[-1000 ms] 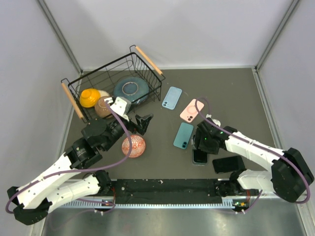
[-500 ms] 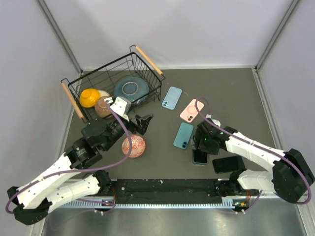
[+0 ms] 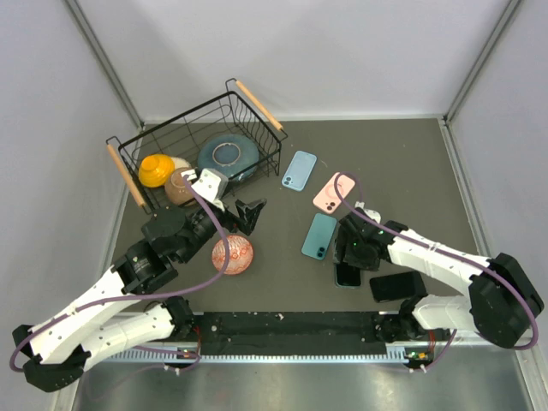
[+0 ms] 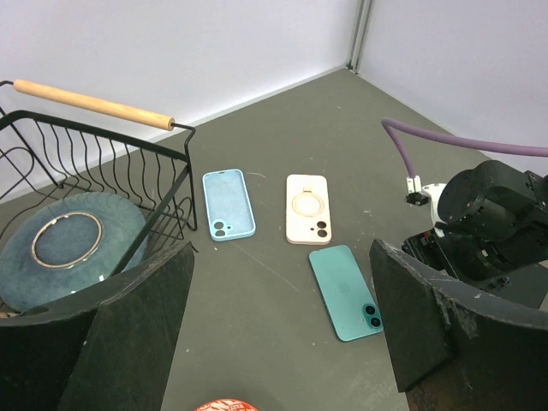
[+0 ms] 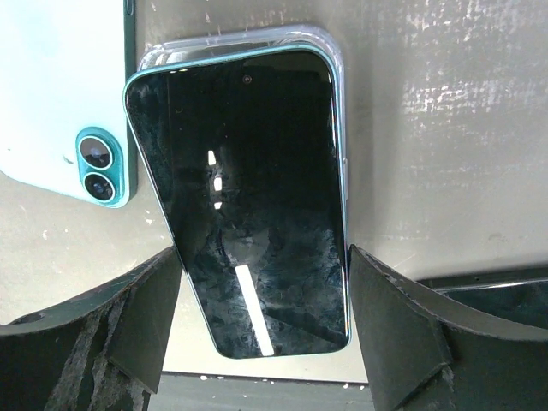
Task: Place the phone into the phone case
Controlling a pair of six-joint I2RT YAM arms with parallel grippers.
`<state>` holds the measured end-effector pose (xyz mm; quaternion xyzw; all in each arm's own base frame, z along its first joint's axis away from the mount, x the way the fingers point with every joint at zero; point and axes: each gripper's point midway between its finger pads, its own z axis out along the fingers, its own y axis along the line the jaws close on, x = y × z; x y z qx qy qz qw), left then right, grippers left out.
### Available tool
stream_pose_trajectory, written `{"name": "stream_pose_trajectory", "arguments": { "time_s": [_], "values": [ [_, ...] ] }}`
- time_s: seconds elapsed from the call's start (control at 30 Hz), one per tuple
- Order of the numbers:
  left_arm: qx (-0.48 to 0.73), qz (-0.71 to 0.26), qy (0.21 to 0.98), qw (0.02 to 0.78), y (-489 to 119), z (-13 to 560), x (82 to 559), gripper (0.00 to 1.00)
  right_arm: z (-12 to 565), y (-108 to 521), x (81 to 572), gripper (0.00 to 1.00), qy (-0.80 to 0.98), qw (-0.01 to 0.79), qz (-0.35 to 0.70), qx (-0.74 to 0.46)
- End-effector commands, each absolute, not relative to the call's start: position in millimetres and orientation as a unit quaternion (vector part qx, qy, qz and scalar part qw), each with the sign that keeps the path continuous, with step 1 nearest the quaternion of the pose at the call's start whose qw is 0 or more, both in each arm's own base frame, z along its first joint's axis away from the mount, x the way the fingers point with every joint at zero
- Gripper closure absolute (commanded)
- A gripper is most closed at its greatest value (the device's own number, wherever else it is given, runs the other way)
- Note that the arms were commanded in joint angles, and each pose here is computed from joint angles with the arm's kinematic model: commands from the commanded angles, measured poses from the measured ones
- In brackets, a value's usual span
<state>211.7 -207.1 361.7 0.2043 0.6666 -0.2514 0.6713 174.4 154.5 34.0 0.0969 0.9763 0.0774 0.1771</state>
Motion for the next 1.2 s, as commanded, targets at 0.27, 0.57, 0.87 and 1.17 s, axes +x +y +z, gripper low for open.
{"name": "stream_pose_trajectory", "arguments": {
  "time_s": [0.27,0.57,0.87,1.17],
  "values": [
    [0.196,-0.266,0.651,0.683,-207,374,209,0.11,49,171,190,0.12,0.965,0.211,0.111,0.110],
    [0.200,-0.269,0.653,0.679,-210,372,209,0.12,57,165,195,0.12,0.964,0.232,0.100,0.083],
    [0.157,-0.326,0.717,0.595,-241,351,208,0.18,50,161,201,0.14,0.966,0.207,0.149,0.052],
    [0.127,-0.379,0.795,0.456,-275,262,191,0.27,23,157,193,0.20,0.970,0.170,0.167,0.040]
  ]
}}
